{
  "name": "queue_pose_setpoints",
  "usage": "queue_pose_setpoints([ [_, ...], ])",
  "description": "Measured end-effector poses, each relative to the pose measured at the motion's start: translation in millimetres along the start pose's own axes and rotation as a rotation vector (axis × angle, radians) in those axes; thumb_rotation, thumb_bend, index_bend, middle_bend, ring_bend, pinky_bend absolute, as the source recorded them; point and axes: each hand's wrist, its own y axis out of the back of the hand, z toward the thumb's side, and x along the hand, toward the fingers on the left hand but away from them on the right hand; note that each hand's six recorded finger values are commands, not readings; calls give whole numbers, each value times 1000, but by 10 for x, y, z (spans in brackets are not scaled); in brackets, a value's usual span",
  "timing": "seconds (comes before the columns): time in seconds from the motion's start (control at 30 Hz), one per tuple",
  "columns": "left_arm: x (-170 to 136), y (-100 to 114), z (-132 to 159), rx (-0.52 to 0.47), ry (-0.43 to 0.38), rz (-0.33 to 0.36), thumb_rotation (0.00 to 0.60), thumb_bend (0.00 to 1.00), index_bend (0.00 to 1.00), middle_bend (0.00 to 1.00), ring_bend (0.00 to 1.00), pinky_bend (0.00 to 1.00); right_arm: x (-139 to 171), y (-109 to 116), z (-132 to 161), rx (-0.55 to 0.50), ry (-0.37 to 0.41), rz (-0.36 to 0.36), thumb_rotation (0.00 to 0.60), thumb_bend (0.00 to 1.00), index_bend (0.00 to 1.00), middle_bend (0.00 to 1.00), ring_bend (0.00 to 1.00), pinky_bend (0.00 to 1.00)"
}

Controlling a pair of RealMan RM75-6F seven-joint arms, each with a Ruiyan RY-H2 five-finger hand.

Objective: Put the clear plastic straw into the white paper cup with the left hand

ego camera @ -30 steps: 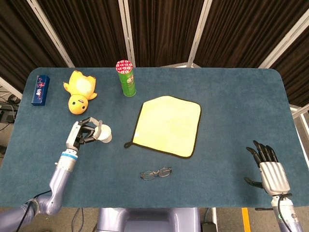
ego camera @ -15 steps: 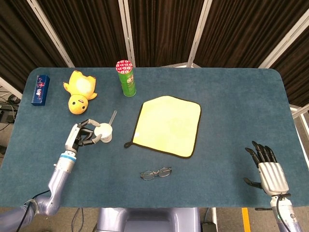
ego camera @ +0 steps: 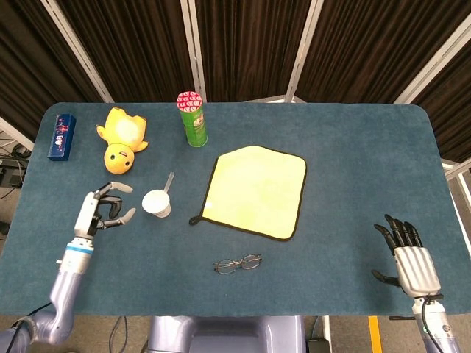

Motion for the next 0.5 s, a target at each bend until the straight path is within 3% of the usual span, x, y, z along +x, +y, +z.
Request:
queue_pose_setpoints([
  [0.07, -100, 86, -2, 139, -20, 7, 600, 275, 179, 109, 135, 116, -2, -2, 0, 2, 0, -3, 600, 88, 130, 0, 0, 0],
  [0.13, -215, 184, -6, 298, -36, 23, 600, 265, 136, 10, 17, 26, -2, -3, 1, 5, 2, -7, 600, 87, 130, 0, 0, 0],
  [0.33, -675, 502, -80, 714, -10, 73, 600, 106, 28, 0, 0, 0, 0, 19, 18, 7, 13, -27, 600, 87, 130, 0, 0, 0],
  [0.5, -1002, 704, -155, 905, 65, 75, 600, 88, 0, 0, 0, 0, -4, 89, 53, -5, 28, -74, 600, 85, 127, 0, 0, 0],
])
